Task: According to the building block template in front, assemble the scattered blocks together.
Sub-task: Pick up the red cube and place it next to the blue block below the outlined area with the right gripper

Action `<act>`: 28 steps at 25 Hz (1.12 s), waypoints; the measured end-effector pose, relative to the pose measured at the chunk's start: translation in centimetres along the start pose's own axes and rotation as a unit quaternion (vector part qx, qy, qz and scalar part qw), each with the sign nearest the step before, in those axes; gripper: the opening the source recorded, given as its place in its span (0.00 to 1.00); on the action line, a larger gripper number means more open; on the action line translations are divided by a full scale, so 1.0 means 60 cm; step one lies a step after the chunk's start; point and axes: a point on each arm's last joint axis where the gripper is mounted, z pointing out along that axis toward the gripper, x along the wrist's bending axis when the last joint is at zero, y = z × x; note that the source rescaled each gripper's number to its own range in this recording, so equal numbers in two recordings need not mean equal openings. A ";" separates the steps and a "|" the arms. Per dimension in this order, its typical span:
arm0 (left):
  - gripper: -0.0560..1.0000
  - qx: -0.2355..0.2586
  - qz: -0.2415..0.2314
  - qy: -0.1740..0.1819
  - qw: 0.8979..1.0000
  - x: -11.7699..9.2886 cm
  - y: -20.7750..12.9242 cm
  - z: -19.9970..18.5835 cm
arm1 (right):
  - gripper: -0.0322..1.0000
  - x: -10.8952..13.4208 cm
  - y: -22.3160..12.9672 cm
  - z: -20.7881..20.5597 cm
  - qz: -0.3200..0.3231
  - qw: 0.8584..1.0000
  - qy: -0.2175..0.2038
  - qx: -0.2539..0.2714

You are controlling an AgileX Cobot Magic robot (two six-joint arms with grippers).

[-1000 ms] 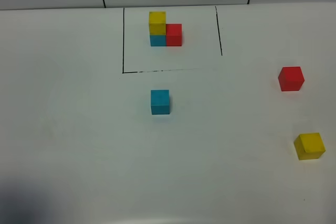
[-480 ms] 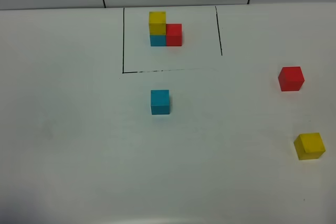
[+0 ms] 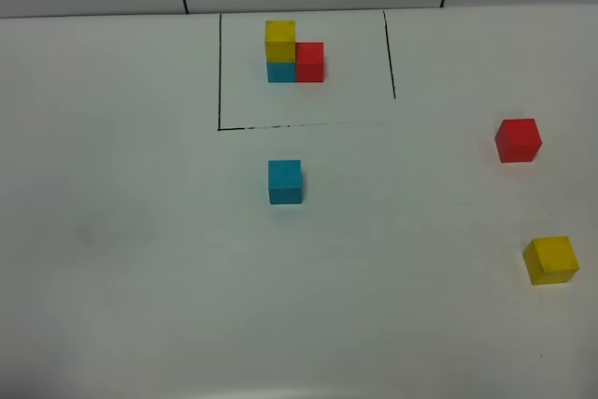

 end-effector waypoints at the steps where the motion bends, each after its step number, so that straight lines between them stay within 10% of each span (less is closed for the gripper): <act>1: 0.77 -0.003 0.000 0.000 1.000 0.000 -0.001 -0.001 | 0.66 0.000 0.000 0.000 0.000 1.000 0.000 0.000; 28: 0.77 -0.022 -0.023 0.034 0.999 -0.002 -0.005 -0.006 | 0.66 0.000 0.000 0.000 0.000 1.000 0.000 0.000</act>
